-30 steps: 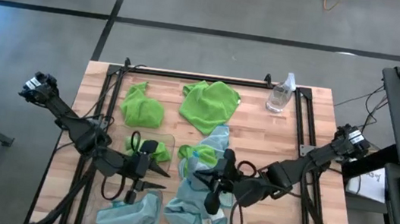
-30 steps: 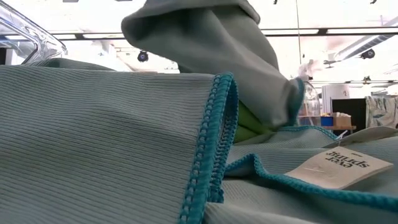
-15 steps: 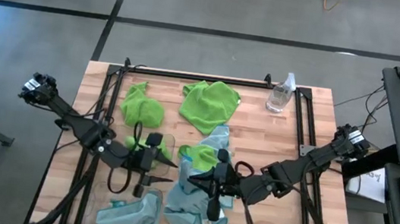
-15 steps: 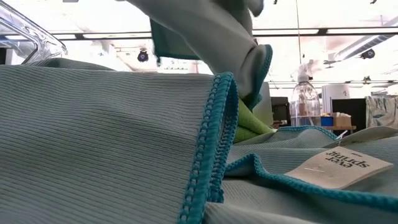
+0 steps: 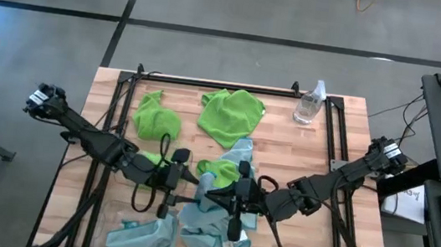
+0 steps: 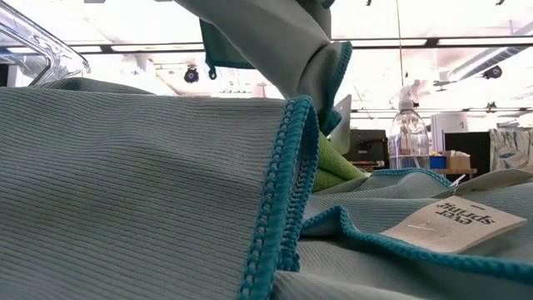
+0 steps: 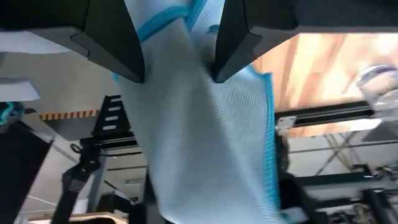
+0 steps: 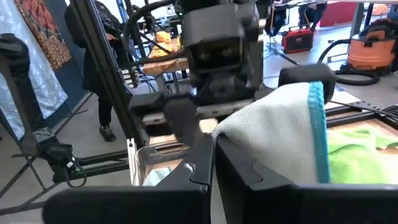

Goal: Sort microfiber towel by color & place in baskets
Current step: Put the right blue microfiber cloth into the bottom transparent bin

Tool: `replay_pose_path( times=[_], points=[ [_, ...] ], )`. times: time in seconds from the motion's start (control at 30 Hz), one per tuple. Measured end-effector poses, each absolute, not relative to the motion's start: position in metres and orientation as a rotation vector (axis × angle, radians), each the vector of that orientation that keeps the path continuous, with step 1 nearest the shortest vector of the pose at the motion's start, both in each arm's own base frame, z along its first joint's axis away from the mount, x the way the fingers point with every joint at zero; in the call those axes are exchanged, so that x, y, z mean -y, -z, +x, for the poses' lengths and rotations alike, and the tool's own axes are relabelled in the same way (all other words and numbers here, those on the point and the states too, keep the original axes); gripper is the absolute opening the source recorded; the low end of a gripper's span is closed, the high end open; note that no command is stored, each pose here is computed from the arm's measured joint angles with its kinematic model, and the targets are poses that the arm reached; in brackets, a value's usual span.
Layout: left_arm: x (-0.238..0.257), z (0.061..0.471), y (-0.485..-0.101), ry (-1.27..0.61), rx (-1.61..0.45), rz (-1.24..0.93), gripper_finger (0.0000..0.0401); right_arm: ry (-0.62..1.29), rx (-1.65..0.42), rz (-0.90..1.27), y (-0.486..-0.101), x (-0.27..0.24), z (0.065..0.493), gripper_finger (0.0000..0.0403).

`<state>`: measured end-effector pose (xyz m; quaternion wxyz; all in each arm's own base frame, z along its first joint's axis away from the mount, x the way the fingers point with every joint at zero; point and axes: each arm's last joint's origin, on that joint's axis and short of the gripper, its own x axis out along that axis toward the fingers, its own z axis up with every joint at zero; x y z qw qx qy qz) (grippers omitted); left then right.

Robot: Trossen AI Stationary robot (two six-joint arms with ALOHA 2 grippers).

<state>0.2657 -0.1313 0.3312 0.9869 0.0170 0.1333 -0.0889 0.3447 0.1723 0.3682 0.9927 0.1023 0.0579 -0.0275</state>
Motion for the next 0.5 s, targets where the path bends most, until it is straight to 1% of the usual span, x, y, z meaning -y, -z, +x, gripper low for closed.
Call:
replay_pose_path(
  times=[0.17, 0.33, 0.43, 0.5],
  points=[
    [0.1363, 0.2748, -0.3263, 0.205, -0.241, 0.070, 0.0180, 0.069, -0.118, 0.204, -0.3678, -0.1679, 0.3468, 0.0008],
    [0.1365, 0.2752, -0.3267, 0.211, -0.230, 0.111, 0.0175, 0.068, -0.120, 0.200, -0.3676, -0.1681, 0.3466, 0.0008],
    [0.1361, 0.2745, -0.3275, 0.210, -0.229, 0.106, 0.0155, 0.068, -0.120, 0.195, -0.3676, -0.1680, 0.3467, 0.0008],
    [0.1361, 0.2743, -0.3276, 0.210, -0.230, 0.103, 0.0131, 0.068, -0.121, 0.190, -0.3676, -0.1680, 0.3467, 0.0008]
  ],
)
